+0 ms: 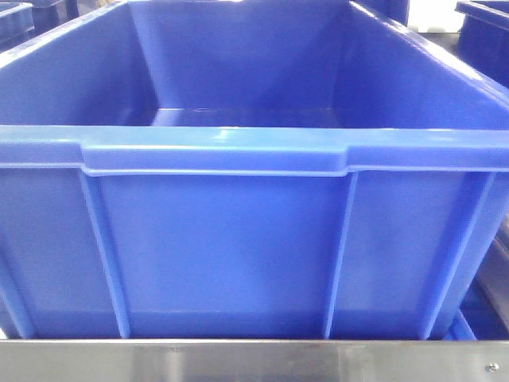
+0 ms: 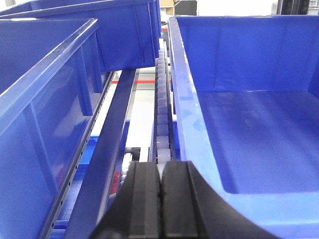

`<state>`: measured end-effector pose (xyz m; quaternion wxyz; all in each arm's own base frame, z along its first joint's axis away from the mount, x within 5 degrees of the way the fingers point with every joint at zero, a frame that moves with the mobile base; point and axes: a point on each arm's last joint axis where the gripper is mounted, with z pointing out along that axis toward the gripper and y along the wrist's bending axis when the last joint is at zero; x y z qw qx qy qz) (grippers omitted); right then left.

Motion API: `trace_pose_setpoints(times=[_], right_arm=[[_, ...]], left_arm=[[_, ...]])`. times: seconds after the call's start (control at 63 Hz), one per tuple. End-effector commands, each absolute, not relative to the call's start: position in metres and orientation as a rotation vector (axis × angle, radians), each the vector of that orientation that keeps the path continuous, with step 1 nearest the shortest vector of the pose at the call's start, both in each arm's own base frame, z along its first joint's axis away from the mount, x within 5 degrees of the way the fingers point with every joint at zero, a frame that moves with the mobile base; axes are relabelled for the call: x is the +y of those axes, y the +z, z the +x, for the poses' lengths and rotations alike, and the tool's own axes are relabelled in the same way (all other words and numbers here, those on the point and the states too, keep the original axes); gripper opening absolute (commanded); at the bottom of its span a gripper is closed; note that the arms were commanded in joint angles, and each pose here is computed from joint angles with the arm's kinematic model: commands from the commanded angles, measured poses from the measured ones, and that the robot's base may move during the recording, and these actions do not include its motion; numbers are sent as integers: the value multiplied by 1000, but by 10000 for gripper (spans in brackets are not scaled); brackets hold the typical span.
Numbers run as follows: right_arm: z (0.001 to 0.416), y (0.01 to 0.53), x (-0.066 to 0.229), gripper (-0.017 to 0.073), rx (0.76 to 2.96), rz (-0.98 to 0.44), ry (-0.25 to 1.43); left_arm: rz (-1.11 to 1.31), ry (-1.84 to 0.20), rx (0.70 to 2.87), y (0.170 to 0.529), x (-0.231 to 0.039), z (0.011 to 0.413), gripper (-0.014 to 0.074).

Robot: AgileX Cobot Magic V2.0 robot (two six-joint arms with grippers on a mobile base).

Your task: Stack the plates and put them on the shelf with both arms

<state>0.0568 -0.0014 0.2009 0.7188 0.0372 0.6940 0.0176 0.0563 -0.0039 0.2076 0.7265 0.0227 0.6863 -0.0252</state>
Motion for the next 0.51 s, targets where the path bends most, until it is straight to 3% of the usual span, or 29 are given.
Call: trace_pose_setpoints(times=[0.0,0.492], right_arm=[[53,216,-3,50,1405,89,21],[53,216,-3,50,1405,89,21]], left_arm=[[40,-65,1427,209,-4,55,84],[40,-65,1427,209,-4,55,84]])
